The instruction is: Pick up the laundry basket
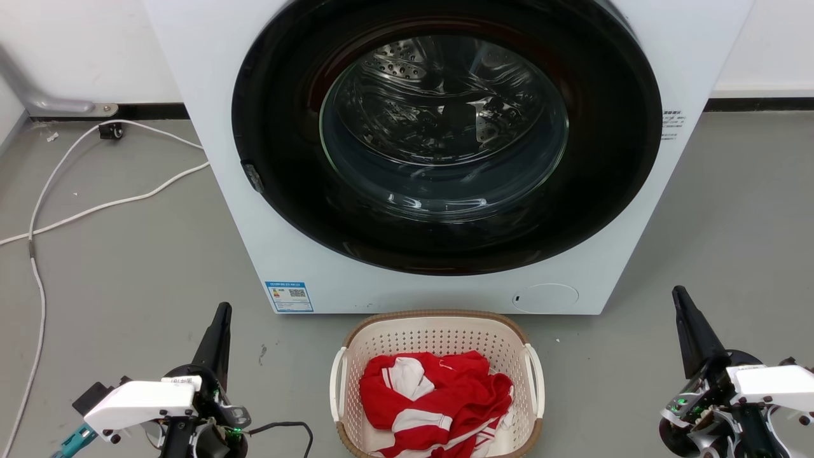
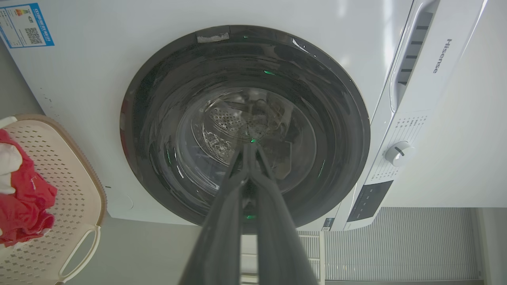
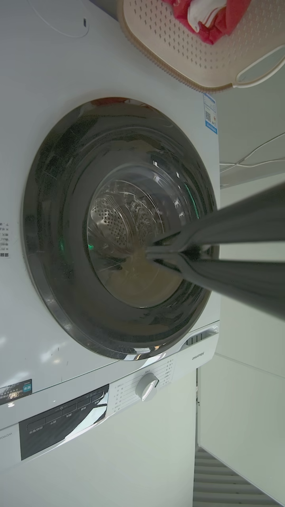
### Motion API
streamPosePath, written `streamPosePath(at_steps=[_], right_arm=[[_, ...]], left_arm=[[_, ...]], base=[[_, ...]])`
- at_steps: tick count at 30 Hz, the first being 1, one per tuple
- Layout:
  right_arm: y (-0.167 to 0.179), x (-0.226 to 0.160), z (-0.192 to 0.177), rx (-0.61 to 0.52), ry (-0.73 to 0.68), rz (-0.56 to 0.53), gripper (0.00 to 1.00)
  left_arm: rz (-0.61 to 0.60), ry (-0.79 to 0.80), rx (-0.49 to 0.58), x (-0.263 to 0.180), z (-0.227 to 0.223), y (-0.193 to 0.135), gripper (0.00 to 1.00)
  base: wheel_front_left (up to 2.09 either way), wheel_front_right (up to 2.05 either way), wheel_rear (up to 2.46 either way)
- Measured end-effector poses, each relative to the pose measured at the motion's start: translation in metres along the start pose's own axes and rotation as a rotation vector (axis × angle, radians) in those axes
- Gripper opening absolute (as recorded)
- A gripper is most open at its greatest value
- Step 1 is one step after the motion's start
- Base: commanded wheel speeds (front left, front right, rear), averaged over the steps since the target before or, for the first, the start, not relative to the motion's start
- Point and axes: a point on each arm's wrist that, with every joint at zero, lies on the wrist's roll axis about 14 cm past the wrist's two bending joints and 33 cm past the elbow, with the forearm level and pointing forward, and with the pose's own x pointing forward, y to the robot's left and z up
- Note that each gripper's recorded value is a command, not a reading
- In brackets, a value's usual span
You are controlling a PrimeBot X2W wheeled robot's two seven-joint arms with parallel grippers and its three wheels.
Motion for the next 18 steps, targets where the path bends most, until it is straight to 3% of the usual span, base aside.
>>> streamPosePath(at_steps=[18], right_arm=[[0.0,0.0,0.0,-0.001,0.001,0.0,0.0]], left_arm=[[0.0,0.001,-0.001,0.0,0.0,0.0001,0.0]], base=[[0.0,0.0,0.0]])
